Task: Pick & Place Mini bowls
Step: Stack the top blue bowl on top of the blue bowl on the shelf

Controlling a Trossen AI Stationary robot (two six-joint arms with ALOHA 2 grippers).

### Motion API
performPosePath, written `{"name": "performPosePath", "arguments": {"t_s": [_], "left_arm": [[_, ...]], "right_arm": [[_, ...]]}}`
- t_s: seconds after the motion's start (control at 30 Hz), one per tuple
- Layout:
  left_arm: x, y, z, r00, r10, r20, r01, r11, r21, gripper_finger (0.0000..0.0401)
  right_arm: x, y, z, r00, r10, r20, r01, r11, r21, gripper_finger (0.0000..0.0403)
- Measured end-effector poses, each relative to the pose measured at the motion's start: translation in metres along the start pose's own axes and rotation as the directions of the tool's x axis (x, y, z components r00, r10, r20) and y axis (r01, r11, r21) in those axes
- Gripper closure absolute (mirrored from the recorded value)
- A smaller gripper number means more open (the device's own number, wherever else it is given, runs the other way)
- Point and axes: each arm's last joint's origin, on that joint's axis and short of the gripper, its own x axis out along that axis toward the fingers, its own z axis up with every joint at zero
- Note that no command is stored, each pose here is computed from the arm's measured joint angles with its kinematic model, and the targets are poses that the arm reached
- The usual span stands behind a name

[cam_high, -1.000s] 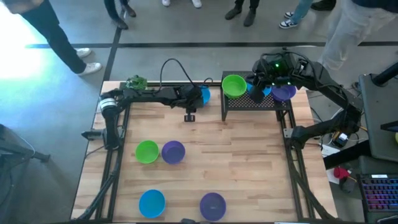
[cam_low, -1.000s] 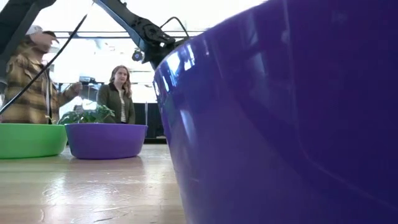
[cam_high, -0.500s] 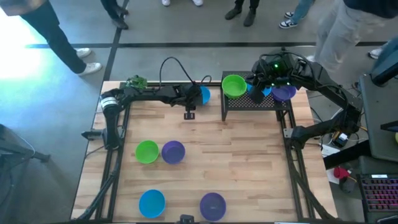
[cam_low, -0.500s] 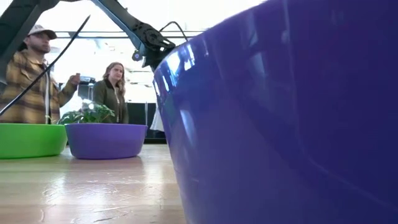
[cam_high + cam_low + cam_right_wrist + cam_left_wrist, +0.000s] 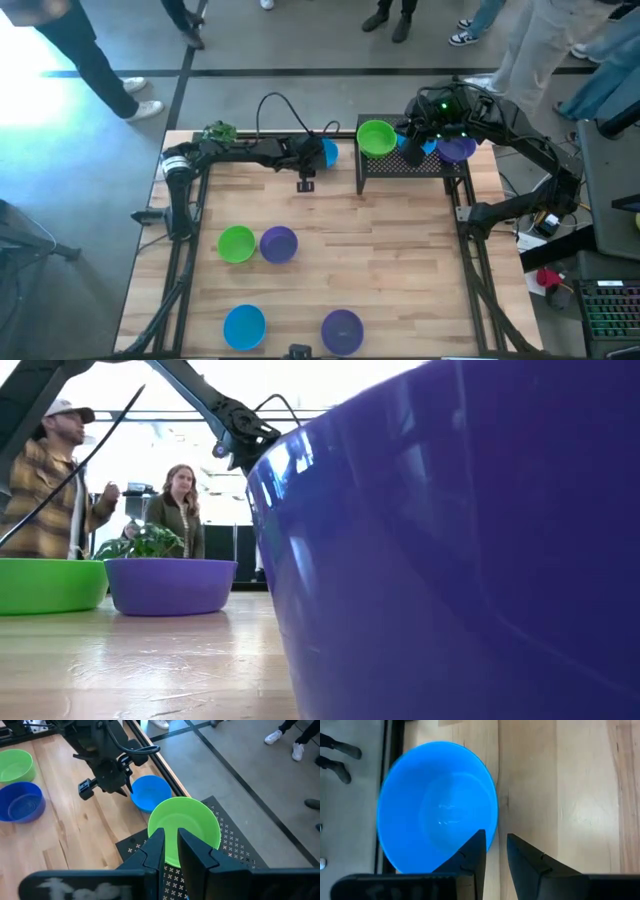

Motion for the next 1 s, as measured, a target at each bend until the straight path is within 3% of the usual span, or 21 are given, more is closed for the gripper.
{"name": "performPosePath", "arguments": {"t_s": [1.0], "left_arm": [[0.0066,-0.0025,-0.0043,0.998,0.031,0.046,-0.030,0.999,-0.016,0.0319]], "right_arm": [[0.0000,-0.0001,0.0004,1.000,0.000,0.004,0.000,1.000,0.003,0.0353]]}}
